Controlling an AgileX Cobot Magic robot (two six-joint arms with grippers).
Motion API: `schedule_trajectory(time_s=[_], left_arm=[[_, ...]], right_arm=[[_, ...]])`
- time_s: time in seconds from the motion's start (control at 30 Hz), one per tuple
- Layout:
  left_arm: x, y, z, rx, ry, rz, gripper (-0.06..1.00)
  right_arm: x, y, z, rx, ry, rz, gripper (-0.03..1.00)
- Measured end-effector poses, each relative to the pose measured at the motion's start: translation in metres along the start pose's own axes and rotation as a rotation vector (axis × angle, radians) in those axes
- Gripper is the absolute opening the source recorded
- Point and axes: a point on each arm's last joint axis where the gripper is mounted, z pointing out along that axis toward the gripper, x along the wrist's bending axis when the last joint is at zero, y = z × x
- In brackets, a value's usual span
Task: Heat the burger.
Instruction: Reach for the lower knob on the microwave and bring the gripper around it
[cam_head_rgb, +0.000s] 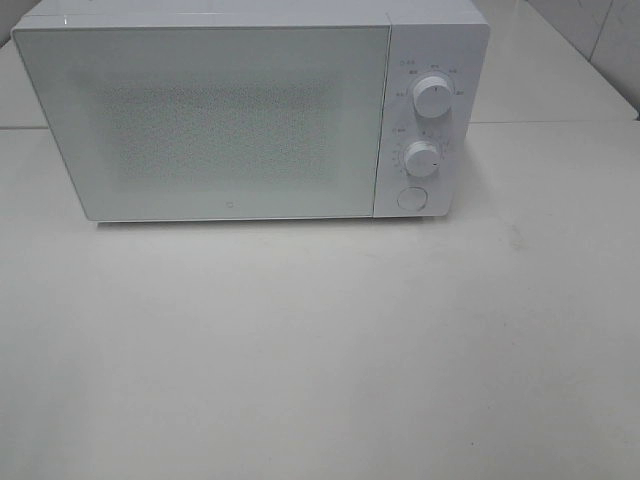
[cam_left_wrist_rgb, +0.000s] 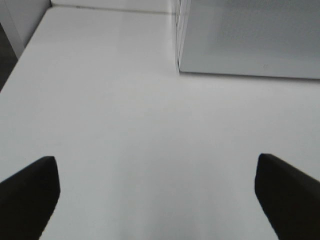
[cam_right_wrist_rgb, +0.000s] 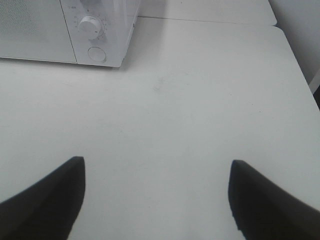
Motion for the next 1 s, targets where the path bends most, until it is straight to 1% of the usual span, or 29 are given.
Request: schedule_trajectory(time_s=[1.0], left_arm=[[0.0,-0.002,-0.0012,-0.01,0.0,0.001,0.98]], right_arm=[[0.0,0.0,0.0,0.0,0.0,0.0,0.76]])
